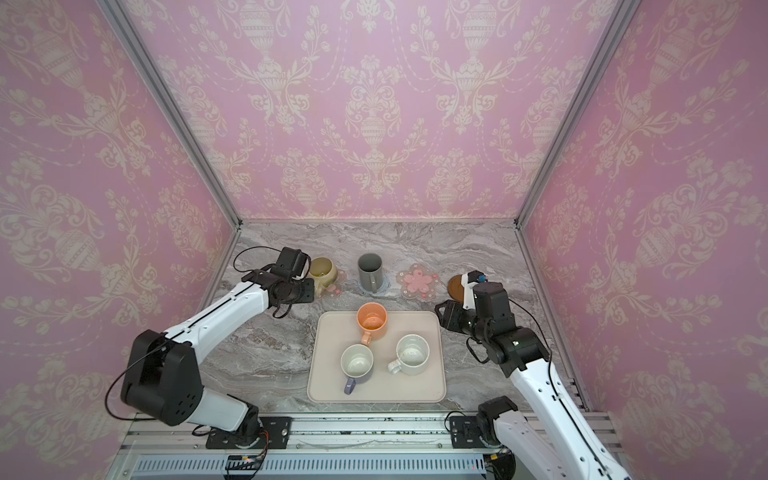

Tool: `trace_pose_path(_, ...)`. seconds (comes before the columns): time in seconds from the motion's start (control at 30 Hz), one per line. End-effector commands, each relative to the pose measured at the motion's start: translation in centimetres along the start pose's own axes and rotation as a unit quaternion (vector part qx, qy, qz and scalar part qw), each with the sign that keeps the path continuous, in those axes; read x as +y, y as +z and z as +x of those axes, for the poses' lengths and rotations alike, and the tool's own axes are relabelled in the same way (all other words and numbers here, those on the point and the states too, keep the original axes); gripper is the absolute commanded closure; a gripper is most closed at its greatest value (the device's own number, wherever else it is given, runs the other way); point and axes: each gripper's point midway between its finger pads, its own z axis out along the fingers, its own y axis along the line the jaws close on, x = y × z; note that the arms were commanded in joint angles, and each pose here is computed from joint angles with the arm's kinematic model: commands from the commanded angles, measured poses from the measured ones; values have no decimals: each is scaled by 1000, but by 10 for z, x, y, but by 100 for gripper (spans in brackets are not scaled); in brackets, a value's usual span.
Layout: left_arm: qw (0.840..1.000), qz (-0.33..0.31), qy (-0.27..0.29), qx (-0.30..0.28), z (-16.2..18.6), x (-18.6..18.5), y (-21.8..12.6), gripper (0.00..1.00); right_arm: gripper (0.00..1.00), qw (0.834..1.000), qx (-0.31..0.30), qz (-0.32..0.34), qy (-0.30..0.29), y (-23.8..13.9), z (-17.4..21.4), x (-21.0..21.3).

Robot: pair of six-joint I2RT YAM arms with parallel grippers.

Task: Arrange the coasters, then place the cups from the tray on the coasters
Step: 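Open the left gripper and raise it off the cream mug, then pull the left gripper back while the right gripper reaches toward the white mug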

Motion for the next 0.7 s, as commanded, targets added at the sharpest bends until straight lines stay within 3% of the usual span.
trace_pose_path(0.0, 999, -32, -13, 5, 15, 19, -14, 51, 46, 1000, 4, 16, 1, 0, 6, -9)
trace_pose_path(0.3, 999, -32, -31, -6, 33, 32, -38, 51, 42, 1000, 27, 7, 1, 2, 22, -11)
trace_pose_path(0.5, 998, -22, -49, -12, 45, 36, -43, 54, 55, 999, 30, 33, -21, -11, 19, -15)
trace_pose_path(0.67, 998, -15, -60, -9, 51, 34, -43, 57, 66, 999, 37, 9, -25, -21, 19, -3)
